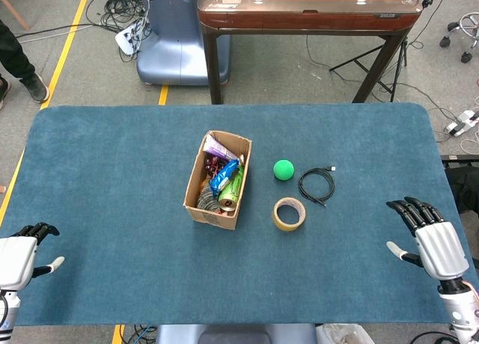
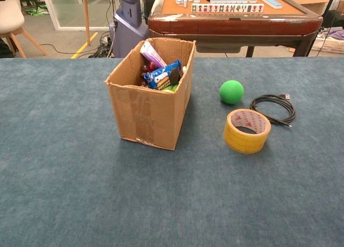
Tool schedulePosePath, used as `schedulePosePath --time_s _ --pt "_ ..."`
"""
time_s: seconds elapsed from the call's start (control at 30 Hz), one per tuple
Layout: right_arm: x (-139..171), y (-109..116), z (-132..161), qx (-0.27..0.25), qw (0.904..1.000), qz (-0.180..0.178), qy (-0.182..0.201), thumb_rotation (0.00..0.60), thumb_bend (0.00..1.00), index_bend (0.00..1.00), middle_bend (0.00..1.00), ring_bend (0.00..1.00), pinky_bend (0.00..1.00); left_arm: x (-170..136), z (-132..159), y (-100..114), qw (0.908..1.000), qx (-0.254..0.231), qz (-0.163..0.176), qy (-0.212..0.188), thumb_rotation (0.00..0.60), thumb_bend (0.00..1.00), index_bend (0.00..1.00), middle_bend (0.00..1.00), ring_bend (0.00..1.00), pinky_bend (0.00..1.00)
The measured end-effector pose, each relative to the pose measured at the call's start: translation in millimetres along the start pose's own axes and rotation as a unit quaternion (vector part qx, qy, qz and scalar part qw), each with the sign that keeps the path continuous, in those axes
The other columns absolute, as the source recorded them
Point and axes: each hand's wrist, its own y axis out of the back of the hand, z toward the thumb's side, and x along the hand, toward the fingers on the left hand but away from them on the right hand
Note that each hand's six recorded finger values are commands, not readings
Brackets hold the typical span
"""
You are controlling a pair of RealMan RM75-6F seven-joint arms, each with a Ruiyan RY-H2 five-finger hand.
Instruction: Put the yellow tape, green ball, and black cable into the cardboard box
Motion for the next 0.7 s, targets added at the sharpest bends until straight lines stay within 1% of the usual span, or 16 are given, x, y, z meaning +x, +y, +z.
schedulePosePath --time_s 0.1,0.3,0.37,0.4,0.47,0.5,0.57,0.63,0.7 --pt "0 0 1 0.001 1.0000 0.002 0.001 0.600 0.00 0.24 0.28 0.20 0.29 0 0 0 1.0000 -0.004 -0.003 0.000 0.600 0.07 0.44 0.43 0.41 0.62" --pt "-6 2 3 -0.015 0.9998 -0.014 0.001 0.600 0.00 0.29 0.31 0.23 0.32 0 0 0 0.9999 -0.009 -0.006 0.002 0.600 0.07 0.44 0.43 0.41 0.62" --pt "-10 2 4 -0.014 0.9997 -0.018 0.004 0.600 0.00 0.34 0.33 0.24 0.33 -1 -1 2 0.9999 -0.010 -0.004 0.005 0.600 0.07 0.44 0.43 0.41 0.62" --pt "-12 2 5 -0.012 0.9997 -0.020 0.007 0.600 0.00 0.37 0.34 0.26 0.36 -1 -2 2 0.9999 -0.010 -0.004 0.006 0.600 0.07 0.44 0.43 0.41 0.62" --pt "-16 2 7 -0.004 0.9997 -0.021 0.012 0.600 0.00 0.38 0.41 0.34 0.45 -1 -3 2 0.9999 -0.010 -0.005 0.009 0.600 0.07 0.44 0.43 0.41 0.62" --pt "-20 2 9 0.003 0.9996 -0.021 0.017 0.600 0.00 0.38 0.46 0.40 0.51 -2 -4 2 0.9999 -0.009 -0.006 0.009 0.600 0.07 0.44 0.43 0.41 0.62" --pt "-25 2 13 0.018 0.9993 -0.019 0.025 0.600 0.00 0.38 0.60 0.55 0.64 -2 -4 3 0.9999 -0.010 -0.006 0.010 0.600 0.07 0.44 0.43 0.41 0.62" --pt "-34 2 19 0.037 0.9985 -0.014 0.038 0.600 0.00 0.38 0.75 0.71 0.75 -2 -5 5 0.9999 -0.012 -0.002 0.011 0.600 0.07 0.44 0.43 0.41 0.62" --pt "-43 0 28 0.054 0.9972 -0.002 0.052 0.600 0.00 0.38 0.88 0.84 0.85 -3 -6 7 0.9998 -0.014 0.001 0.014 0.600 0.07 0.44 0.43 0.41 0.62"
